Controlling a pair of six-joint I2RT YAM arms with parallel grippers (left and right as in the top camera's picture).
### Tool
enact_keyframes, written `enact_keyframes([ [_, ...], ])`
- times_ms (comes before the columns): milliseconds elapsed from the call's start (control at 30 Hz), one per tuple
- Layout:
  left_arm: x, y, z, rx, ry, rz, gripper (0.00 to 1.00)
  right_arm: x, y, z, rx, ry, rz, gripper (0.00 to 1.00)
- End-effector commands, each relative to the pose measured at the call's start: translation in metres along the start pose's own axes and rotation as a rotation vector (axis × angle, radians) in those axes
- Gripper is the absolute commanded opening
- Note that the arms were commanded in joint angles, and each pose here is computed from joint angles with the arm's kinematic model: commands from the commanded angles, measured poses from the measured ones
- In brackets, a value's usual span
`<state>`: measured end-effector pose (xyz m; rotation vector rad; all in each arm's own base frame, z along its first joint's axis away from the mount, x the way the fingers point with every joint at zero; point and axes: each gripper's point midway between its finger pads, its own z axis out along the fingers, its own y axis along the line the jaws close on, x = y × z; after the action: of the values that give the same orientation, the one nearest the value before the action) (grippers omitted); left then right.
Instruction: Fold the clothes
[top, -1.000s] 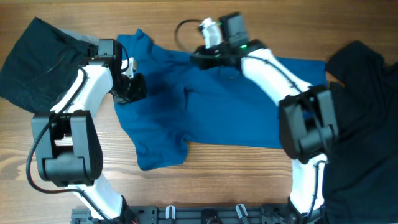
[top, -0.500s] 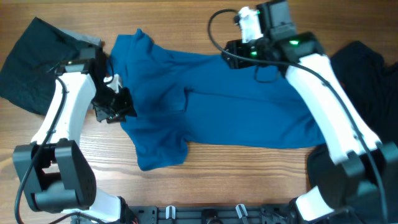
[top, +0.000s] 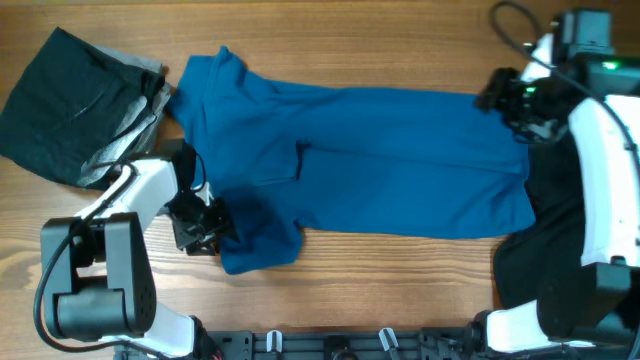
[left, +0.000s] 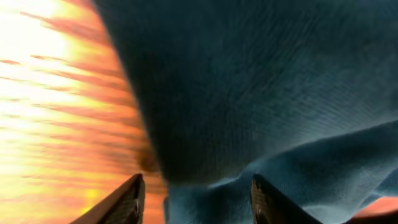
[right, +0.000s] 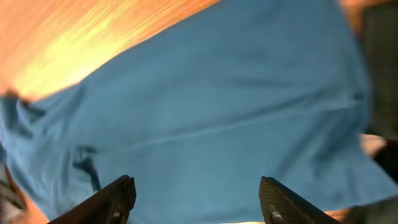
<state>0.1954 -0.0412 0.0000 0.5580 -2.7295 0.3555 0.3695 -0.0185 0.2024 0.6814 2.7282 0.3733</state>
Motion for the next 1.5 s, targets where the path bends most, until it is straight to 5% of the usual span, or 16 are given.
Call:
enact_keyframes([
  [0,0.015,-0.010,0.015,0.089,0.047,-0.005,0.41,-0.008,-0.031,-0.009,0.035,-0.020,0.101,0.69],
  [100,0.023,-0.024,0.017,0.183,0.082,0.007,0.04,0.003,-0.050,-0.003,0.067,0.041,0.153,0.71],
  [333,0.009,-0.017,-0.023,0.226,-0.014,-0.009,0.04,0.076,-0.126,0.065,0.264,0.241,0.315,0.72],
  [367,0.002,-0.012,-0.033,0.230,-0.067,-0.025,0.04,0.078,-0.141,0.073,0.266,0.226,0.368,0.65],
  [433,-0.003,-0.008,-0.043,0.250,-0.119,-0.040,0.04,0.067,-0.160,0.074,0.261,0.170,0.424,0.15],
  [467,-0.004,-0.007,-0.046,0.255,-0.135,-0.041,0.04,0.060,-0.167,0.073,0.258,0.141,0.444,0.04],
  [600,-0.008,-0.009,-0.051,0.262,-0.169,-0.026,0.04,0.031,-0.192,0.073,0.234,0.014,0.572,0.04],
  [967,-0.008,-0.010,-0.051,0.267,-0.166,-0.030,0.04,0.071,-0.238,0.141,0.418,0.225,0.690,0.04],
  [1067,-0.007,-0.012,-0.051,0.278,-0.163,-0.028,0.04,0.064,-0.280,0.126,0.504,0.142,0.838,0.04],
  [1233,-0.009,-0.015,-0.052,0.294,-0.171,-0.021,0.04,0.015,-0.314,0.084,0.287,0.026,0.877,0.05],
  [1333,-0.010,-0.015,-0.053,0.295,-0.175,-0.020,0.06,-0.005,-0.292,0.068,0.181,-0.003,0.729,0.28],
  [1467,-0.011,-0.018,-0.054,0.314,-0.177,-0.014,0.26,-0.006,-0.247,0.042,0.088,-0.002,0.562,0.43],
])
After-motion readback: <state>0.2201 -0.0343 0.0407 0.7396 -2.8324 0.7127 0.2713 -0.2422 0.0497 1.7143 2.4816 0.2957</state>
